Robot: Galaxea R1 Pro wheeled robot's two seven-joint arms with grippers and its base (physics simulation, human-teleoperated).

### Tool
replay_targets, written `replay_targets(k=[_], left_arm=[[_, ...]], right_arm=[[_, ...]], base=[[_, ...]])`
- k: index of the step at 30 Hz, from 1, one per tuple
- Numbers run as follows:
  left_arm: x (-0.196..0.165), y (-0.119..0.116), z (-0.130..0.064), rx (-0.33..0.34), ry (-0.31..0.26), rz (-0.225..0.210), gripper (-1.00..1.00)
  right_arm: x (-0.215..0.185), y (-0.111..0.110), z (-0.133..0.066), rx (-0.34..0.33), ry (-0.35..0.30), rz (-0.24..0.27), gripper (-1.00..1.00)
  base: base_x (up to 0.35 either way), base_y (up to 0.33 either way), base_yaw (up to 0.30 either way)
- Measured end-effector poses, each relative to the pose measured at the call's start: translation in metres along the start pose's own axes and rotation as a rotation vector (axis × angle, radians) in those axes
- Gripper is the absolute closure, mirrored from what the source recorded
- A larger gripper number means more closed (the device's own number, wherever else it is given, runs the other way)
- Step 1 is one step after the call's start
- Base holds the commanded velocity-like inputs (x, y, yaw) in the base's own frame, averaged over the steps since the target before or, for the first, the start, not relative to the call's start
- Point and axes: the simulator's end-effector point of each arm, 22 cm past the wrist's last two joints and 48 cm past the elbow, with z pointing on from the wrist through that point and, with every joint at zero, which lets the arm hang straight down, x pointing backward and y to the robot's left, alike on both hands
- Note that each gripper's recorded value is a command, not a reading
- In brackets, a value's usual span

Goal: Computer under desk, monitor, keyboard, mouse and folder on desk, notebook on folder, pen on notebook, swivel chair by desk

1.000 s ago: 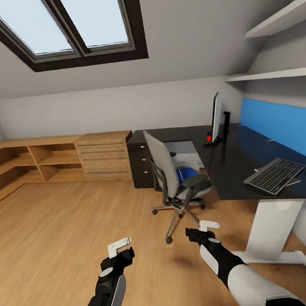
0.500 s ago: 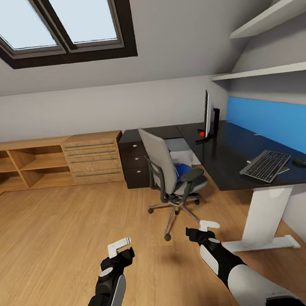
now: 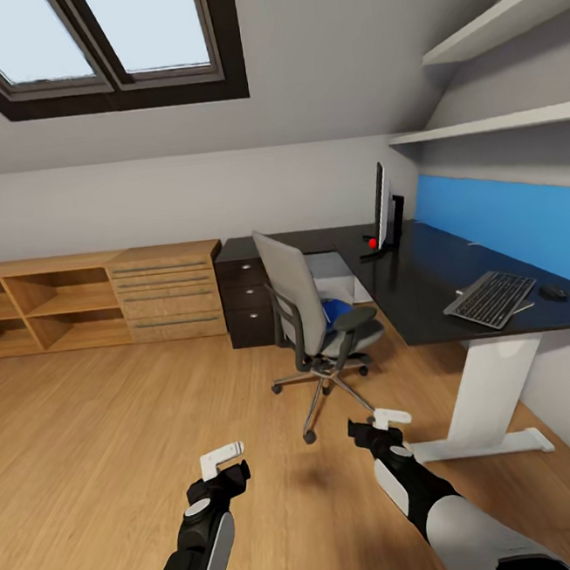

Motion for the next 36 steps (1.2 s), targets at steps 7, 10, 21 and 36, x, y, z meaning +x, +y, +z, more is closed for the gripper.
replay_targets(k=[7,10,21,36], left_arm=[[-0.006,0.004,-0.050,0.045,-0.114,-0.048,-1.00],[0.001,-0.003,-0.064,0.073,-0.130,-0.046,-1.00],[0.024,-0.007,-0.065,0.095,-0.134,-0.042,-1.00],[0.054,-0.001,-0.050,0.093,-0.134,-0.040,-1.00]], right_arm=[[-0.002,-0.005,0.004,0.000,-0.105,-0.081,-1.00],[-0.001,-0.007,0.006,0.000,-0.125,-0.085,-1.00],[0.012,-0.015,0.011,0.001,-0.179,-0.081,-1.00],[0.041,-0.021,0.022,0.001,-0.180,-0.082,-1.00]], base=[[0.000,0.000,0.000],[0.000,0.000,0.000],[0.000,0.000,0.000],[0.000,0.000,0.000]])
